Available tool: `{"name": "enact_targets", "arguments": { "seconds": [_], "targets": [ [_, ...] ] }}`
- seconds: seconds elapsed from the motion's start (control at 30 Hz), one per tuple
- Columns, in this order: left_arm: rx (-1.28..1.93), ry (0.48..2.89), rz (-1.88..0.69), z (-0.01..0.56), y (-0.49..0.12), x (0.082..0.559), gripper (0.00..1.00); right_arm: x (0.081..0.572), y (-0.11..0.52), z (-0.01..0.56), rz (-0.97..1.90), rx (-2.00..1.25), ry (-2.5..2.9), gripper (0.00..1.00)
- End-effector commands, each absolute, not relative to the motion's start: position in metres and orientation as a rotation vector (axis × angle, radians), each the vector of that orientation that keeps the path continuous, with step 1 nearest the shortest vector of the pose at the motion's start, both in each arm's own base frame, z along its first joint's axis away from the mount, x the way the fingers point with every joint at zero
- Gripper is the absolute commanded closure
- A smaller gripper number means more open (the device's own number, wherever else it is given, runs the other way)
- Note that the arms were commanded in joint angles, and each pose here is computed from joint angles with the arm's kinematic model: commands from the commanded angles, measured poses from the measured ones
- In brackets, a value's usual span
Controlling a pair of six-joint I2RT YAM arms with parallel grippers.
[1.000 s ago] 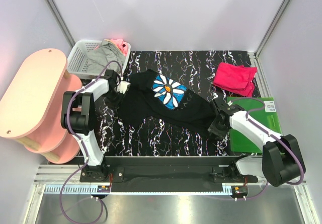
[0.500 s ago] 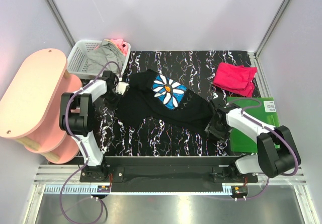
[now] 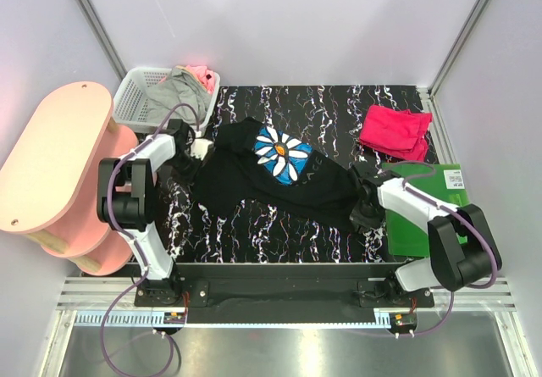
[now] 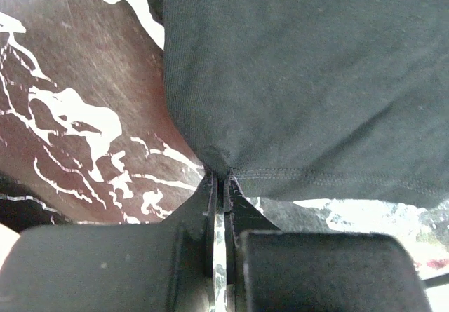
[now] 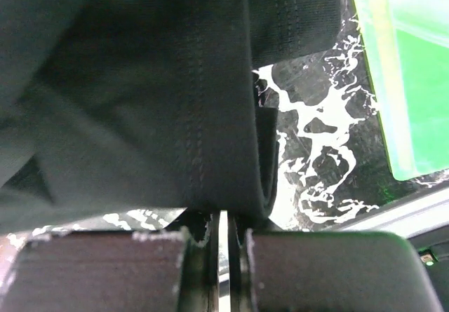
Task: Fold and stack the t-shirts
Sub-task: Flatten the tshirt out
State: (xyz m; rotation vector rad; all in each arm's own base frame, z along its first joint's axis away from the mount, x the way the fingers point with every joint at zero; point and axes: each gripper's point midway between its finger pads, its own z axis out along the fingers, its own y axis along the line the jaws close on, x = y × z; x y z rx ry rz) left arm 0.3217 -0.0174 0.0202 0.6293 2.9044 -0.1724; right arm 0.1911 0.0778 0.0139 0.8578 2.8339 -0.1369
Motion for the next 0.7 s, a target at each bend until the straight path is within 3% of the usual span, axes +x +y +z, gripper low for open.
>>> {"name": "enact_targets", "arguments": {
  "seconds": [0.0,0.23,0.67],
  "targets": [
    [0.631,2.812,-0.188,0.063,-0.021,0.332,1.00,0.218,0.081,0.063,-0.065,0.794,2.731,1.00],
    [0.655,2.656,-0.236,0.155,-0.032,0.323,1.00,0.219,0.079,0.175,0.125,0.696,2.541,1.00],
    [0.704,2.410,-0.173,0.292,-0.032,0.250,1.00,0.146,0.079,0.262,0.413,0.598,2.471,1.00]
  ]
}}
